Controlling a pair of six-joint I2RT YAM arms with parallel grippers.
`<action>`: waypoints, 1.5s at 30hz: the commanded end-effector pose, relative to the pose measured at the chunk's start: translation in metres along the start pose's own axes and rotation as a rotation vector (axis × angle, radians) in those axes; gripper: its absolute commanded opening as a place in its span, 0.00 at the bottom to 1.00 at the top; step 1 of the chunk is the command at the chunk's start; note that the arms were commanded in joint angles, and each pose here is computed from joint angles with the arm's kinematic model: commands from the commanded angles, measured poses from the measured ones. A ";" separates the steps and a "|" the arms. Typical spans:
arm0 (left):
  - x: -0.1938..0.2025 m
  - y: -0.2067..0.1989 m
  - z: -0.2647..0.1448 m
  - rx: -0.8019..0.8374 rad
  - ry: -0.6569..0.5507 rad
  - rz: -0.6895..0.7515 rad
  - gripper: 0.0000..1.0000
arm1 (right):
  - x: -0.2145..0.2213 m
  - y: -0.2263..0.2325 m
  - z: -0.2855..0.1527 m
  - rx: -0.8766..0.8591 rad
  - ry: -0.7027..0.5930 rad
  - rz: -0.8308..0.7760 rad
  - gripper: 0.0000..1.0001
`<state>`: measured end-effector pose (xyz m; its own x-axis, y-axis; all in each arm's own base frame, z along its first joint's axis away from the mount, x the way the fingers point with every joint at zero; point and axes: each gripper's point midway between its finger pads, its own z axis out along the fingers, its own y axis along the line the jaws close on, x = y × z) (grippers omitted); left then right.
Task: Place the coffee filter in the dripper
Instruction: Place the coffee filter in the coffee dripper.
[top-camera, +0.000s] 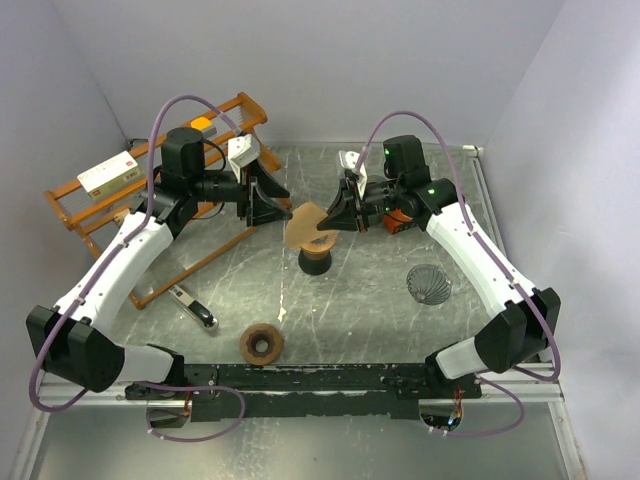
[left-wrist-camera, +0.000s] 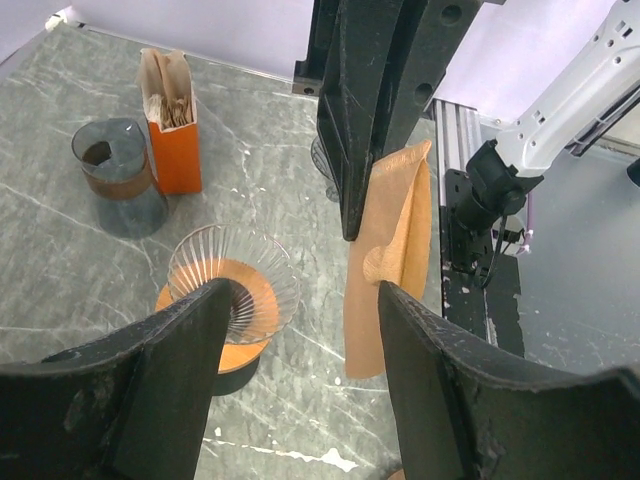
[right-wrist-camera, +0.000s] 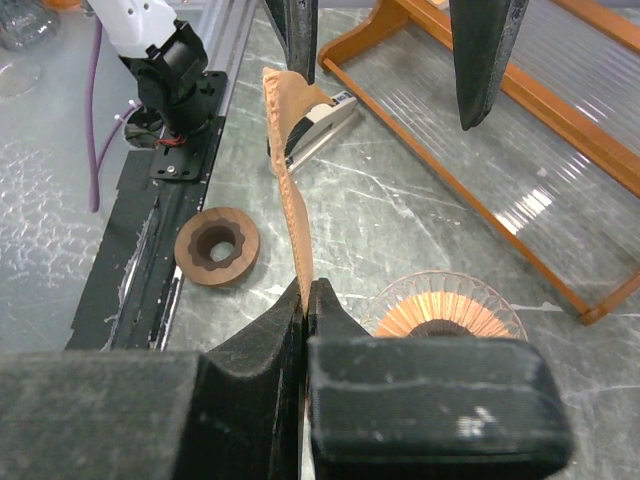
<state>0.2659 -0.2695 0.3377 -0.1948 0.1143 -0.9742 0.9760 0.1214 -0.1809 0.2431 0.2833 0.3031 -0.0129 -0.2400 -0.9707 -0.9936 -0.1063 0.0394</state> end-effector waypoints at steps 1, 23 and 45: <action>-0.006 -0.009 0.000 0.034 -0.017 0.044 0.72 | -0.005 -0.003 0.001 0.005 -0.004 -0.016 0.00; -0.020 -0.009 -0.011 -0.027 -0.028 0.107 0.73 | 0.010 -0.002 0.001 0.007 0.033 -0.035 0.00; -0.010 0.001 0.002 -0.006 -0.006 0.067 0.72 | 0.005 0.000 0.002 -0.003 0.018 -0.029 0.00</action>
<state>0.2702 -0.2684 0.3377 -0.1682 0.1246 -0.9778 0.9782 0.1435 -0.1500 0.2455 0.2811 0.2930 0.0171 -0.2685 -0.9631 -0.9951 -0.0983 0.0097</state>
